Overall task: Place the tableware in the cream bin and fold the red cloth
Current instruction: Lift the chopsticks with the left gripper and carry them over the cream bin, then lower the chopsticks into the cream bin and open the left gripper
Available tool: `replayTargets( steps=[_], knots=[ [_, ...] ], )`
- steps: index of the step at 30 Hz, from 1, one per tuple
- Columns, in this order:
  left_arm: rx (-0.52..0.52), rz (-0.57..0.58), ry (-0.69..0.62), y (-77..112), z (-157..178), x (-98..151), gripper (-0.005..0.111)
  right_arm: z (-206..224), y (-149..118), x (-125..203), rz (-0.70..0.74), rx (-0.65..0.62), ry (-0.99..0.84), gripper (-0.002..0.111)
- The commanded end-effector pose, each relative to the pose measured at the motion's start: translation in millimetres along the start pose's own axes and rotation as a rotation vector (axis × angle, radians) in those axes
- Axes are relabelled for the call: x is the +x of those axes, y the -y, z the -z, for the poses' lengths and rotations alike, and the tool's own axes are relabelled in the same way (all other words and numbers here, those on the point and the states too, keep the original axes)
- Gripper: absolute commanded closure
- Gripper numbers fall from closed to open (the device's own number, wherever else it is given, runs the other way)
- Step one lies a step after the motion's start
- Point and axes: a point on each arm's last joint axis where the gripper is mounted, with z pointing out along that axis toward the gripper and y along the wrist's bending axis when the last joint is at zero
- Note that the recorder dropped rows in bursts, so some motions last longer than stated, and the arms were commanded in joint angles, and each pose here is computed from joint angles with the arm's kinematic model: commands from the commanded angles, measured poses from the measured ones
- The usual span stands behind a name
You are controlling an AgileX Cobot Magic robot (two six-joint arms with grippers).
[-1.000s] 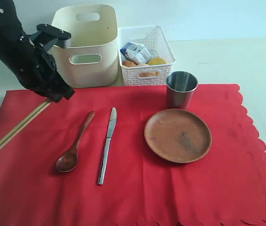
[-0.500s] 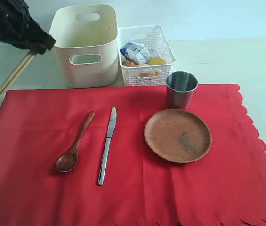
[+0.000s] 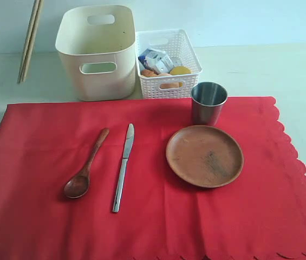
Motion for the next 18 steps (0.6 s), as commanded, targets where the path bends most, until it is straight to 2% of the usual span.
replayTargets(
  steps=[1, 11, 18],
  knots=[
    [-0.03, 0.039, 0.138, -5.5, -8.8, -16.6, 0.107, 0.0, -0.2, 1.1, -0.011, 0.001, 0.004, 0.108],
    [-0.068, 0.12, 0.27, -17.9, -58.9, -27.4, 0.107, 0.0, -0.5, 1.0, -0.023, -0.002, 0.005, 0.108],
    [-0.104, 0.193, 0.369, -37.4, -84.8, -39.0, 0.107, 0.0, -0.5, 1.0, -0.023, -0.002, 0.005, 0.108]
  ],
)
